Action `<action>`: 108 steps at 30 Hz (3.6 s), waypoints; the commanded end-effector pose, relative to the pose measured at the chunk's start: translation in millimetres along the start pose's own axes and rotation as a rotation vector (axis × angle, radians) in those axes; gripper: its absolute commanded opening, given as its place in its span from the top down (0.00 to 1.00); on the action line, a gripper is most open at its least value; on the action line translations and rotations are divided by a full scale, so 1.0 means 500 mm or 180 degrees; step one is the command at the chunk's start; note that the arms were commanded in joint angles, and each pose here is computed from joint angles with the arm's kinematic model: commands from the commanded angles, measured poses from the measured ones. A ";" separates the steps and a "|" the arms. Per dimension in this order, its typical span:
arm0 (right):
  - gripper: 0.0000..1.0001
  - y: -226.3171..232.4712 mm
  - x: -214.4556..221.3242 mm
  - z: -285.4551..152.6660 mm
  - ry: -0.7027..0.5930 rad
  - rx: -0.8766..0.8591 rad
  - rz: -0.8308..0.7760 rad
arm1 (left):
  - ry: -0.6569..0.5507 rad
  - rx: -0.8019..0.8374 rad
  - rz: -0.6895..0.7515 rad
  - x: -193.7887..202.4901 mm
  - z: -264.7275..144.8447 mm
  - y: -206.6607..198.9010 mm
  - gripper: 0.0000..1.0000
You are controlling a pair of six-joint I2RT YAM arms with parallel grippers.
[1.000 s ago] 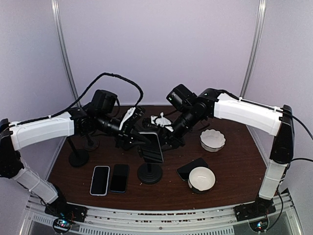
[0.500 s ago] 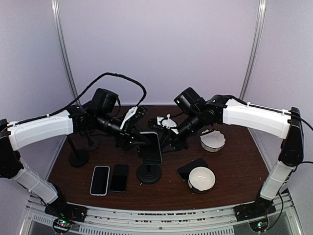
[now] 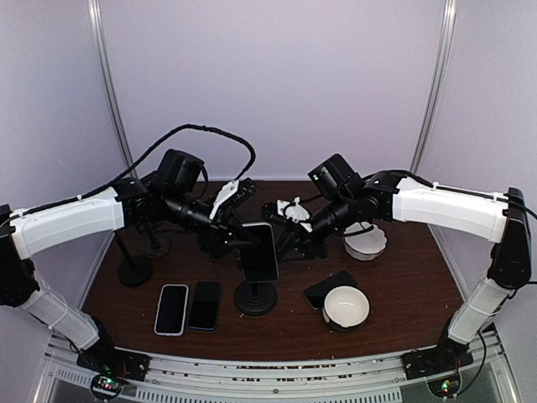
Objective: Place the phone on the phone stand
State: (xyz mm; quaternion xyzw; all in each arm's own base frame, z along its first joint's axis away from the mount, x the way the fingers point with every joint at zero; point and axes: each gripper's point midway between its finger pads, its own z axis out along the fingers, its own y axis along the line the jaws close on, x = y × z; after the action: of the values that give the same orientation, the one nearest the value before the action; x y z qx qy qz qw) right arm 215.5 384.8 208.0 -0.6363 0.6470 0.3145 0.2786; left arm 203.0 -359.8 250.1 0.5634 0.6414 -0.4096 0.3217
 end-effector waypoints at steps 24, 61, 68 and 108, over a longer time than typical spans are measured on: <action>0.66 0.105 0.024 0.010 0.0004 -0.0667 0.0716 | 0.0065 -0.1583 -0.0908 0.038 -0.069 0.172 1.00; 0.52 0.048 -0.132 -0.034 0.0070 -0.0347 -0.0003 | -0.0894 -0.2250 -0.0132 -0.110 -0.265 0.055 0.02; 0.87 0.070 -0.151 -0.034 -0.0034 -0.0595 -0.0003 | -0.0885 -0.2201 -0.0160 -0.095 -0.263 0.046 0.05; 1.00 -0.404 -0.094 -0.302 -0.0306 0.1400 0.0522 | -0.0631 -0.2281 -0.0131 -0.057 -0.234 0.074 0.07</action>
State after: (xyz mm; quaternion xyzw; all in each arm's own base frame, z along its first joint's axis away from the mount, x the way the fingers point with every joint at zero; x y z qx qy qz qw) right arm 409.5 299.0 280.9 -0.4943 0.7747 0.2130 0.3319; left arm 245.7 -267.4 312.9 0.3659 0.7236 -0.2227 0.5412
